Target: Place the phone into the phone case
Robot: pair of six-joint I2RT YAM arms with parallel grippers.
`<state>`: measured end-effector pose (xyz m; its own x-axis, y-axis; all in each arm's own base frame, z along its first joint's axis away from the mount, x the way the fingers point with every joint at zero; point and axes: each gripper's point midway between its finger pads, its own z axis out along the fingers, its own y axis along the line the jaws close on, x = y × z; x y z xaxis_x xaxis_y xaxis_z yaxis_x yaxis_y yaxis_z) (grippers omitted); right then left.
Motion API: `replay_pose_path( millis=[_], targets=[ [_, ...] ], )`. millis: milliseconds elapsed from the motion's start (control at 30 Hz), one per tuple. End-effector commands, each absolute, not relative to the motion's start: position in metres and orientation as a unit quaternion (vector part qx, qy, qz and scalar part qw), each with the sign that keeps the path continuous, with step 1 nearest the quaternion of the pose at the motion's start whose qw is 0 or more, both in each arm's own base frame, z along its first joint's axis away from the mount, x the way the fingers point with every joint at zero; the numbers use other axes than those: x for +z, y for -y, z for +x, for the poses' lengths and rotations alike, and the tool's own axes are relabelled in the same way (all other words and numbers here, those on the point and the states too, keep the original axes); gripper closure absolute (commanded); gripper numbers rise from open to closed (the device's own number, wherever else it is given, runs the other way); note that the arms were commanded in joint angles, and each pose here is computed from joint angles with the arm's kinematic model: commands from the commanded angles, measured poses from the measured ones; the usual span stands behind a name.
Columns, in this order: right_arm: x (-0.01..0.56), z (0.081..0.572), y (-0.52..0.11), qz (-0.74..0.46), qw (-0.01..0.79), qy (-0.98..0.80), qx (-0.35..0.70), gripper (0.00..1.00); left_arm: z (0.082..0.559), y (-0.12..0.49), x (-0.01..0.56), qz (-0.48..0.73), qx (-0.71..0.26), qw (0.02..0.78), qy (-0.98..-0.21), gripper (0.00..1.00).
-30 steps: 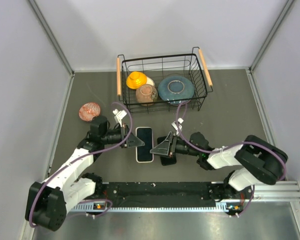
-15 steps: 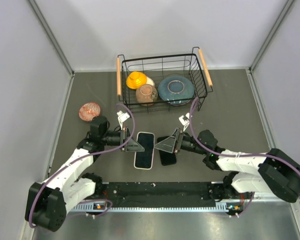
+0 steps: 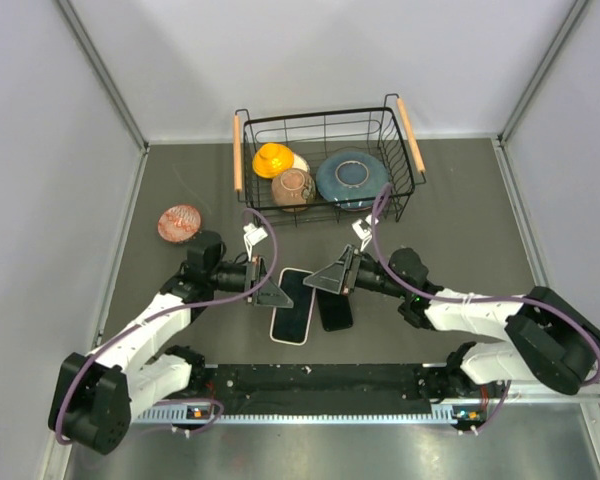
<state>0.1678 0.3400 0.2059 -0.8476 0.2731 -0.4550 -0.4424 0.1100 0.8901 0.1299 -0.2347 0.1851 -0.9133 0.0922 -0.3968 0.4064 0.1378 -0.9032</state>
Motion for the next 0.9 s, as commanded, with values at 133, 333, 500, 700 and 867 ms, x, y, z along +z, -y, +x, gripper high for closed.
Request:
replay_pose_path(
  millis=[133,333,500,700,867],
  targets=[
    [0.241,0.189,-0.329,-0.039,0.343,-0.638,0.689,0.98,0.136,0.239,0.195,0.183,-0.639,0.129,-0.736,1.00],
    [0.239,0.193,-0.334,-0.095,0.368,-0.663,0.645,1.00,0.139,0.242,0.173,0.160,-0.605,0.094,-0.774,1.00],
    [0.237,0.200,-0.332,-0.092,0.375,-0.690,0.612,0.83,0.147,0.248,0.170,0.160,-0.580,0.103,-0.792,1.00],
    [0.241,0.180,-0.336,-0.094,0.329,-0.665,0.663,0.58,0.149,0.252,0.184,0.156,-0.600,0.111,-0.777,1.00],
    [0.228,0.168,-0.334,-0.077,0.295,-0.641,0.704,0.59,0.158,0.256,0.198,0.154,-0.616,0.149,-0.758,1.00]
  ],
)
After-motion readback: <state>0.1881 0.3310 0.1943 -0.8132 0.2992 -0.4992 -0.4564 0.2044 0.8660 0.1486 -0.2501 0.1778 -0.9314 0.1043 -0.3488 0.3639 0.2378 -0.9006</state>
